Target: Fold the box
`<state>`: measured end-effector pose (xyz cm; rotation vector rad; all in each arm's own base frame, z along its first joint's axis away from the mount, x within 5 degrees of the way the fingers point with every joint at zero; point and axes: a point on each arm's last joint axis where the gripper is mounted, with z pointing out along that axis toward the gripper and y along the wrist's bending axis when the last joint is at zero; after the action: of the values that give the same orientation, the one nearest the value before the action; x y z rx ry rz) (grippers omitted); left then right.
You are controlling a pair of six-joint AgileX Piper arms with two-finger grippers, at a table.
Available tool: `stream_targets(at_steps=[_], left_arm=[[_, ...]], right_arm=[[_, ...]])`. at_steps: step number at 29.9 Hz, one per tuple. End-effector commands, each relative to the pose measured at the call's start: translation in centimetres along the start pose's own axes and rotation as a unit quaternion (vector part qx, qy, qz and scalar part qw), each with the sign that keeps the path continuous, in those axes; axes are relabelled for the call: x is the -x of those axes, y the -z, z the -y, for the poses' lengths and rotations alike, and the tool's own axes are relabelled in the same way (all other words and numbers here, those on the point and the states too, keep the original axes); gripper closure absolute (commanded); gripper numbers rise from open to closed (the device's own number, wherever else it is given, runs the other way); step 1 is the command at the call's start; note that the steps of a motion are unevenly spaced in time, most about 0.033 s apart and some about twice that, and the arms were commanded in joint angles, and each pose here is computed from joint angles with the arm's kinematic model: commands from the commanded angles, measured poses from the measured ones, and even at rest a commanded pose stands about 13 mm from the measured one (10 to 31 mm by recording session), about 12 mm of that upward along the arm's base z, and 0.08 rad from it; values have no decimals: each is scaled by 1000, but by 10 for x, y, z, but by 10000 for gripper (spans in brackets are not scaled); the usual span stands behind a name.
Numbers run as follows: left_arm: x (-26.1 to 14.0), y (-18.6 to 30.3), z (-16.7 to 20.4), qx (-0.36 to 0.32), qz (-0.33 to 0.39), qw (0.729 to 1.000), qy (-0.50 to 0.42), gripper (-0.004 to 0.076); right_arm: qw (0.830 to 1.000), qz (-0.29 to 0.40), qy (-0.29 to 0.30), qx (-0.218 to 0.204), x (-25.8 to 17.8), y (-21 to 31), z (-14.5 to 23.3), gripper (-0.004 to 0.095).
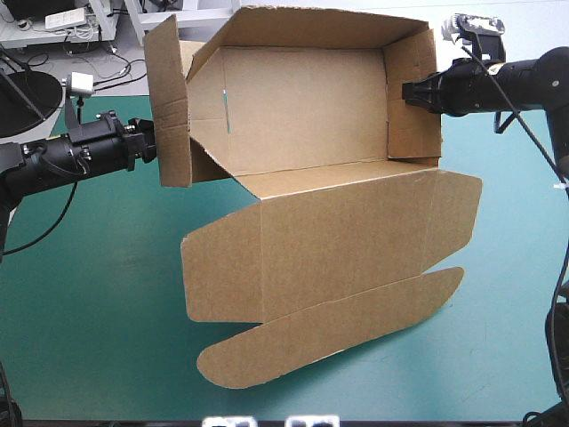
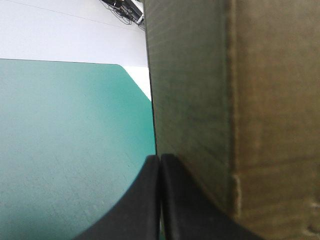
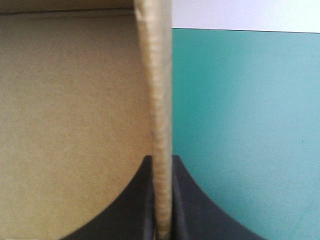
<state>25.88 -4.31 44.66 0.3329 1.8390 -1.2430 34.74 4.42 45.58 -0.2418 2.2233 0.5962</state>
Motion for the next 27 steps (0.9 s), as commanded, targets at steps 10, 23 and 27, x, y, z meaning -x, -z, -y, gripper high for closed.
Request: stream_targets(at_steps=[10,23,27], left_arm=[[19,10,44,-71,21,997,-34,733],[10,0,45,-53,-23,997,-41,734],[11,0,44,-47,-18,998,-43,734]], right_arm=[[997,79,15,-4,15,26,-13,921],[996,92,6,17,18,26,-16,921],[996,88,6,19,17,26,-16,921]])
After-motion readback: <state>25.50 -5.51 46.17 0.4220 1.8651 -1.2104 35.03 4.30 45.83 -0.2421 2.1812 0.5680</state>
